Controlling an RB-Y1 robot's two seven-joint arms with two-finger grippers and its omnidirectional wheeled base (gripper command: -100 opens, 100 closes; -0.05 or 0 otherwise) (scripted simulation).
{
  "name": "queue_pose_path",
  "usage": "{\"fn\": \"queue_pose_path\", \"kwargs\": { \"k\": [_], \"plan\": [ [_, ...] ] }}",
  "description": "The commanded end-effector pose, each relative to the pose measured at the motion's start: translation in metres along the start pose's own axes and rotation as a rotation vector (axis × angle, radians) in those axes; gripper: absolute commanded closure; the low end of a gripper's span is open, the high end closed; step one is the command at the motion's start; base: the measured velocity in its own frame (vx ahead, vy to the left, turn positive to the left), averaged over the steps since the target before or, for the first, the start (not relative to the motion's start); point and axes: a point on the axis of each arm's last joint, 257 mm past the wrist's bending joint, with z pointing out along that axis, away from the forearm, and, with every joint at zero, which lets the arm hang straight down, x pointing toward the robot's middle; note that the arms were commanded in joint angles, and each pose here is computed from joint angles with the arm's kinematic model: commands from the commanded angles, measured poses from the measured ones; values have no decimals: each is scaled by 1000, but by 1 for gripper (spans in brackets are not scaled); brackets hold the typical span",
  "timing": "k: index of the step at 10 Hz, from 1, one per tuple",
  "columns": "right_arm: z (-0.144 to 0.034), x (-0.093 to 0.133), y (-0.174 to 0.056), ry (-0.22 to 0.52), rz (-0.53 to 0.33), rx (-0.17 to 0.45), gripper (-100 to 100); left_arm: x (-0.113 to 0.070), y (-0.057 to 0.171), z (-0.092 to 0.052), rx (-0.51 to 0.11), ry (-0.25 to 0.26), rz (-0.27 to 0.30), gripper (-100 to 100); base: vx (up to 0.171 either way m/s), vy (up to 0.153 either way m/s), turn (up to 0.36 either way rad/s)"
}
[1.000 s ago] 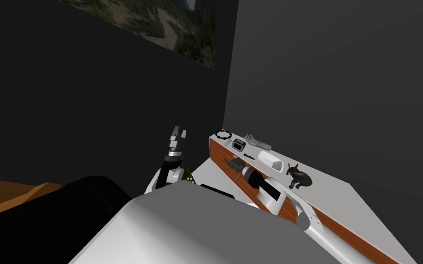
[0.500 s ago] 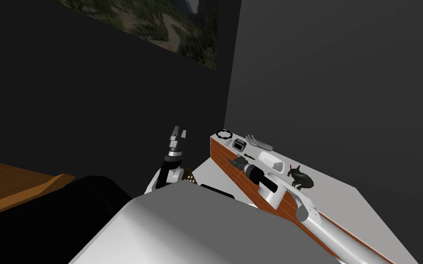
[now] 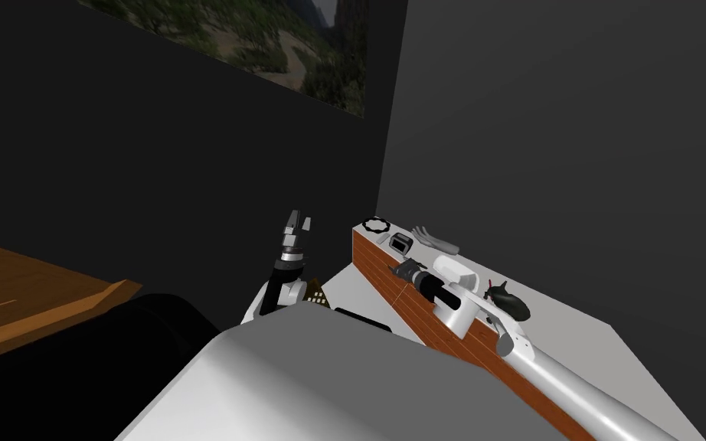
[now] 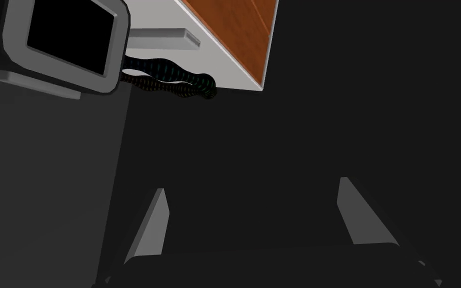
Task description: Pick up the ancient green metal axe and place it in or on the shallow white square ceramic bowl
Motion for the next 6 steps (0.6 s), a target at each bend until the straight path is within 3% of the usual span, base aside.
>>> {"fn": "queue_pose_path", "kwargs": {
  "k": [1,6],
  "plan": [
    [1,11,-9,41,-44,25,-100,0,0,0,0,0,0,0,14,-18,26],
    [2,50,-50,197,-173,101,-100,0,0,0,0,0,0,0,26,-12,48]
  ]
}}
